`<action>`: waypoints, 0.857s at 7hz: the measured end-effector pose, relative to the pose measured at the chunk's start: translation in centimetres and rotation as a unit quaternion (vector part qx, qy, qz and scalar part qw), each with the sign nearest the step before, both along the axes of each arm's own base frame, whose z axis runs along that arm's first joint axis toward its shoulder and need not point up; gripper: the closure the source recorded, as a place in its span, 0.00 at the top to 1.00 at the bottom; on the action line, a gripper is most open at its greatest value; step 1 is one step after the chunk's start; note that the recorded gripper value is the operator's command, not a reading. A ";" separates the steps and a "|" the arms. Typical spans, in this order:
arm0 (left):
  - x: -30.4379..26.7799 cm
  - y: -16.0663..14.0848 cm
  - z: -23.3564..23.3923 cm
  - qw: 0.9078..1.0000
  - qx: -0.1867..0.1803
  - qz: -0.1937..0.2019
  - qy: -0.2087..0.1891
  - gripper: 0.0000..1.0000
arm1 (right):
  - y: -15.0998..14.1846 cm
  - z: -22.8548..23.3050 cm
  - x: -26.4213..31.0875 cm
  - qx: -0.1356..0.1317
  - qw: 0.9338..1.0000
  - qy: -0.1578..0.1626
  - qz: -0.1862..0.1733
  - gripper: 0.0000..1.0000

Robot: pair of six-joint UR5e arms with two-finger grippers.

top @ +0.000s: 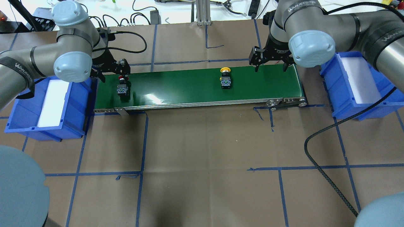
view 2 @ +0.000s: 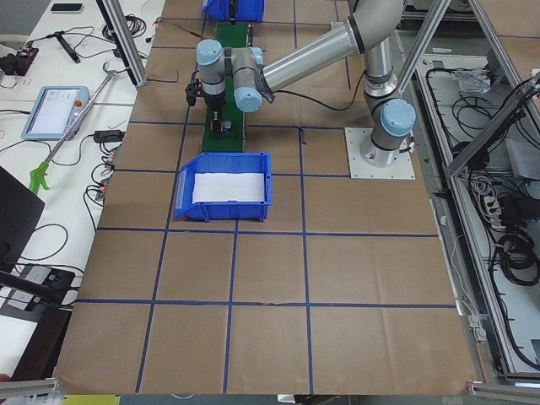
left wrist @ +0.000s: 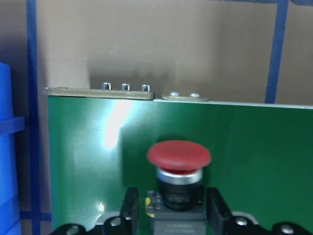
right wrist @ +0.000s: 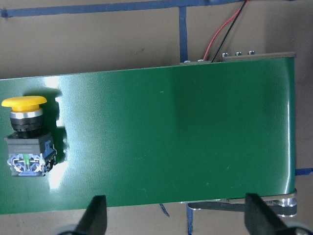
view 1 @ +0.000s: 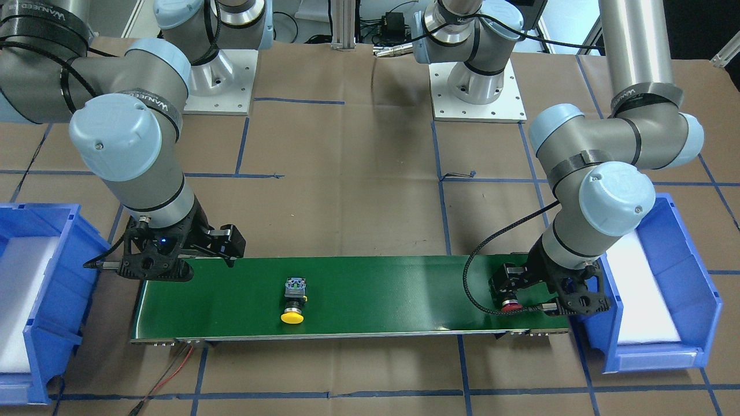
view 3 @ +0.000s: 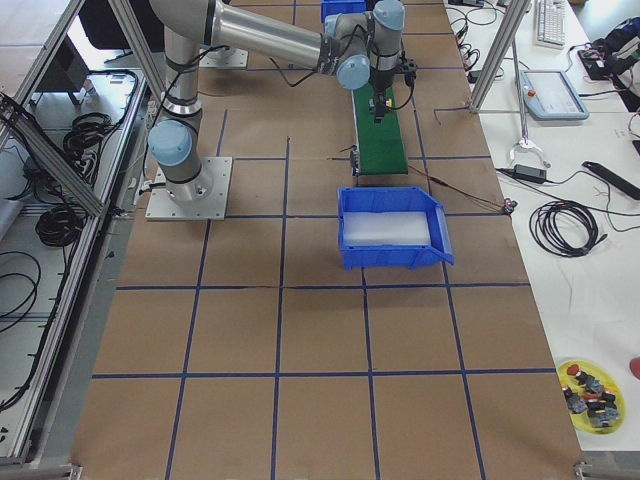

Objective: Transport two buttons from left to right
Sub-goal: 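Carry the red button onto the conveyor while the right gripper moves toward the yellow button, then release the red button on the belt and raise the left gripper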

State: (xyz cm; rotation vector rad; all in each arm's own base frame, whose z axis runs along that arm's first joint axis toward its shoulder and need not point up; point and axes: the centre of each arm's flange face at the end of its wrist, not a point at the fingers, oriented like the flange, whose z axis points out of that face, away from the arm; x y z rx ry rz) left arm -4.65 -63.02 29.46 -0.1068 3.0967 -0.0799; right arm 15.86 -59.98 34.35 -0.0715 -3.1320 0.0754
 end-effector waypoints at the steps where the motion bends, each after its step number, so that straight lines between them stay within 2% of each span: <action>1: -0.2 0.4 2.2 1.000 0.003 0.000 0.000 1.00 | 0.0 0.0 0.0 0.000 1.000 0.000 0.000 1.00; 4: -3.1 2.9 9.3 1.000 0.024 0.001 0.005 1.00 | 0.0 -0.5 0.0 0.003 1.000 0.000 0.000 1.00; 6: -6.5 6.4 13.9 1.000 0.022 -0.014 0.004 1.00 | -0.7 -1.8 0.1 0.010 1.000 -0.005 0.000 1.00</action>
